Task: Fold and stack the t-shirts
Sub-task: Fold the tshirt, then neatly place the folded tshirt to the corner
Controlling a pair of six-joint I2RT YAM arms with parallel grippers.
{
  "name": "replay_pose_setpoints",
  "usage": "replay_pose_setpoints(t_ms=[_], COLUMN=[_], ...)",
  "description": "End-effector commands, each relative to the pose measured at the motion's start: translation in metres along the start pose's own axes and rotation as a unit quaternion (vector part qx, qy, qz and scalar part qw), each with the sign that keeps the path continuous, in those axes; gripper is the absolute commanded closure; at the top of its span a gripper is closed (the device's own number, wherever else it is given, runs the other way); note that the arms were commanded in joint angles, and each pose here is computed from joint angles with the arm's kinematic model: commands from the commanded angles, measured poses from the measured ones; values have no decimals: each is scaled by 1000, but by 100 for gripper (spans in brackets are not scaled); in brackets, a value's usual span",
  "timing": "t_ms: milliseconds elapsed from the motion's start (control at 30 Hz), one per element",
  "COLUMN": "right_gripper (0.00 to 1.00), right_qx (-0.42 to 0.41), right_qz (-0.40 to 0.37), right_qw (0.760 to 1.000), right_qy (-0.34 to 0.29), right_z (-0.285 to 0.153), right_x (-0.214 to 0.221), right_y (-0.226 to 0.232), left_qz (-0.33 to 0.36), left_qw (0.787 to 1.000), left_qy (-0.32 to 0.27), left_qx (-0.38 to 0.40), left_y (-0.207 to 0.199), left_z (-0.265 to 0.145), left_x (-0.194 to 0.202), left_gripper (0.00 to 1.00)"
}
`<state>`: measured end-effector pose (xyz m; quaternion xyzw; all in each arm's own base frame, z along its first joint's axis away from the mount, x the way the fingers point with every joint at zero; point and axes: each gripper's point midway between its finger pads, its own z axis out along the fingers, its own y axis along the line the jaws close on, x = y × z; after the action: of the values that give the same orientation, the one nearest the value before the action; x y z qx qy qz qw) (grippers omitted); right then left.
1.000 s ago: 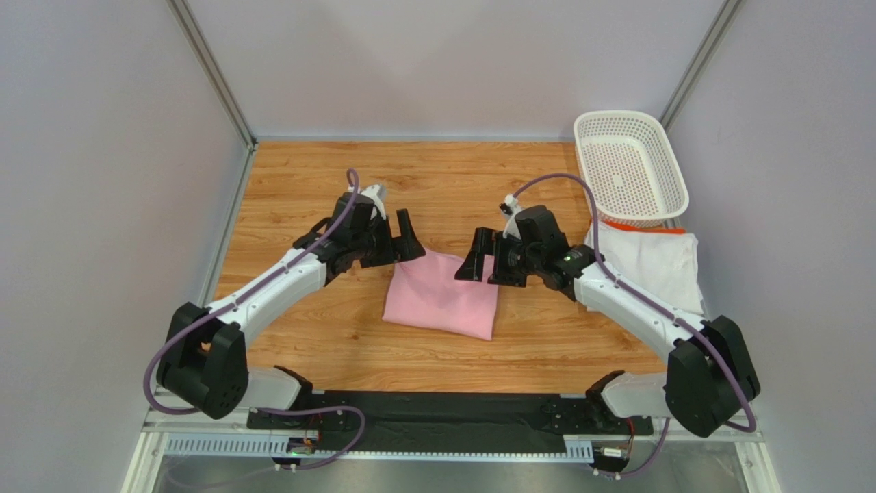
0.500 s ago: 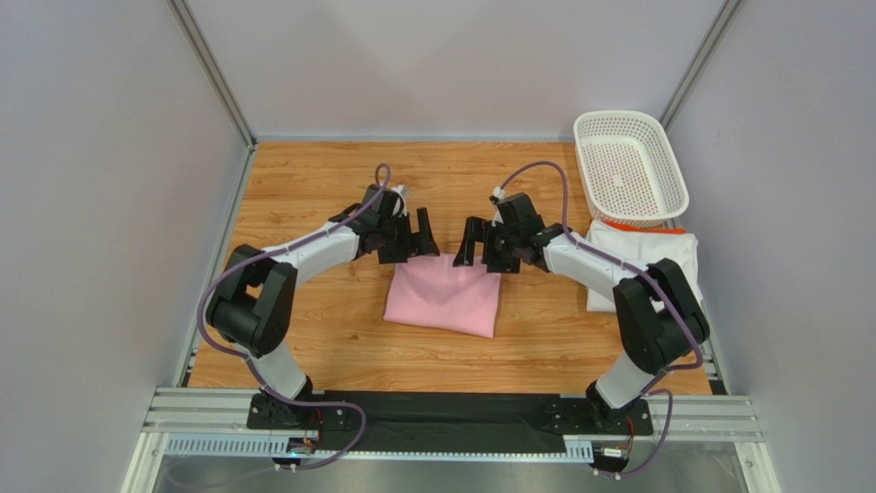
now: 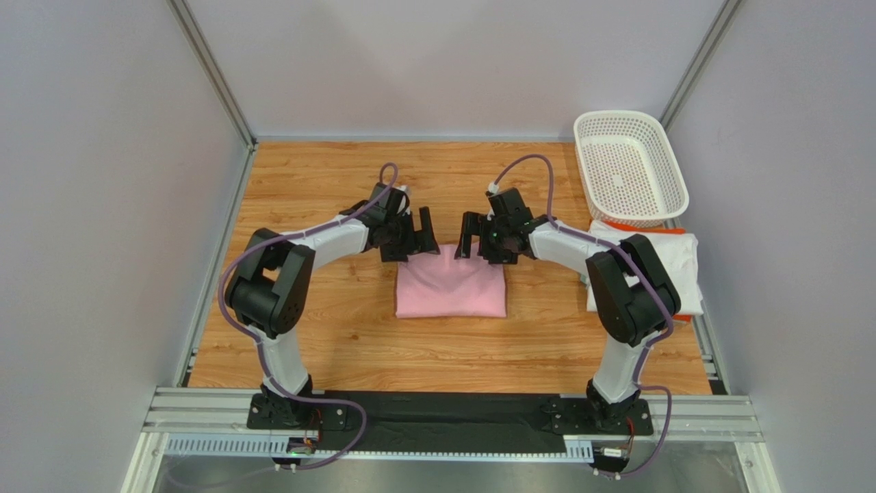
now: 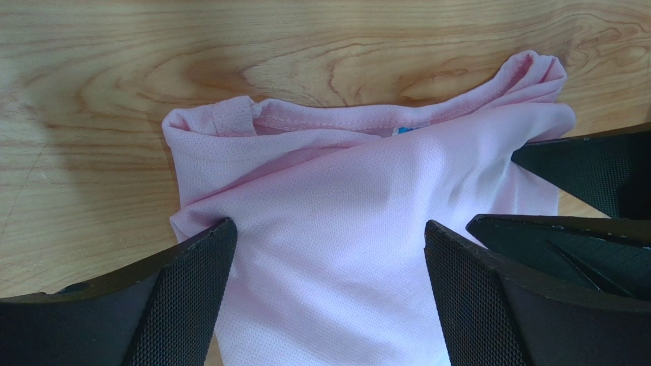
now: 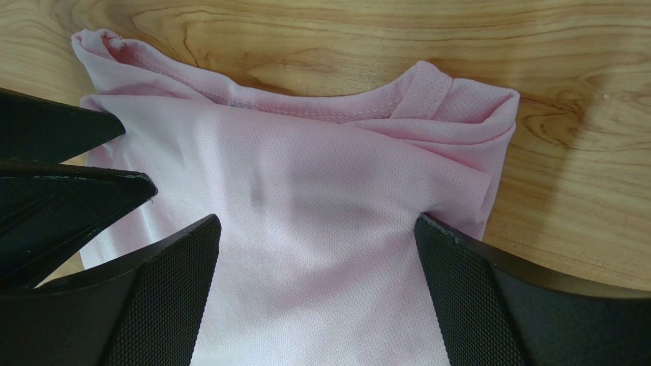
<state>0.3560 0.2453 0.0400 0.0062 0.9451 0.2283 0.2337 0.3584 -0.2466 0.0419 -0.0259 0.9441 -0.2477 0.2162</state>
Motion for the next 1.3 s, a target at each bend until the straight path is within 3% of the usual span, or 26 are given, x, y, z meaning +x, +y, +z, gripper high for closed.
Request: replay_pose_setpoints(t_ms=[0,167,300,333,467,500,567,767,967,1033,1267], right_gripper=[0,0,0,0,0,0,0,0,0,5,21], right_qx=[46,36,51,54,62,74,67,23,22,27,34], right_qz=[-33,-65,-63,-49,-15,-7,-9,-46,-31,-29,-13], right_qw=[998,996,987,985,967,967,963,983,993,996,998], right_qy=[-3,-46,-138,-154,-247,-244,-261,-177,-108,-85,-50], right_z=[-4,-56,-122,-133,-187,-182,-185,-156,-110,-94,-54], right_x=[-2,-27,-45,-44,-37,-25,-21,14,17,17,22], right_y=[-20,0,1,-1,-17,-31,-34,-26,-22,-22,-26], left_qz=[0,28,35,41,26,21,-7,-66,-77,-88,-53], left_qw=[999,998,994,990,983,978,976,968,959,952,958], left_qy=[15,-61,-101,-134,-175,-204,-208,-224,-254,-271,-268], left_qx=[-32,2,-2,11,-38,-34,-69,-90,-103,-111,-85], left_y=[14,-22,-24,-30,8,11,35,65,78,84,69], left_z=[-1,-67,-126,-153,-192,-211,-214,-230,-236,-235,-233], left_x=[6,-29,-23,-25,7,10,29,63,65,63,55], left_gripper=[0,0,0,0,0,0,0,0,0,0,0])
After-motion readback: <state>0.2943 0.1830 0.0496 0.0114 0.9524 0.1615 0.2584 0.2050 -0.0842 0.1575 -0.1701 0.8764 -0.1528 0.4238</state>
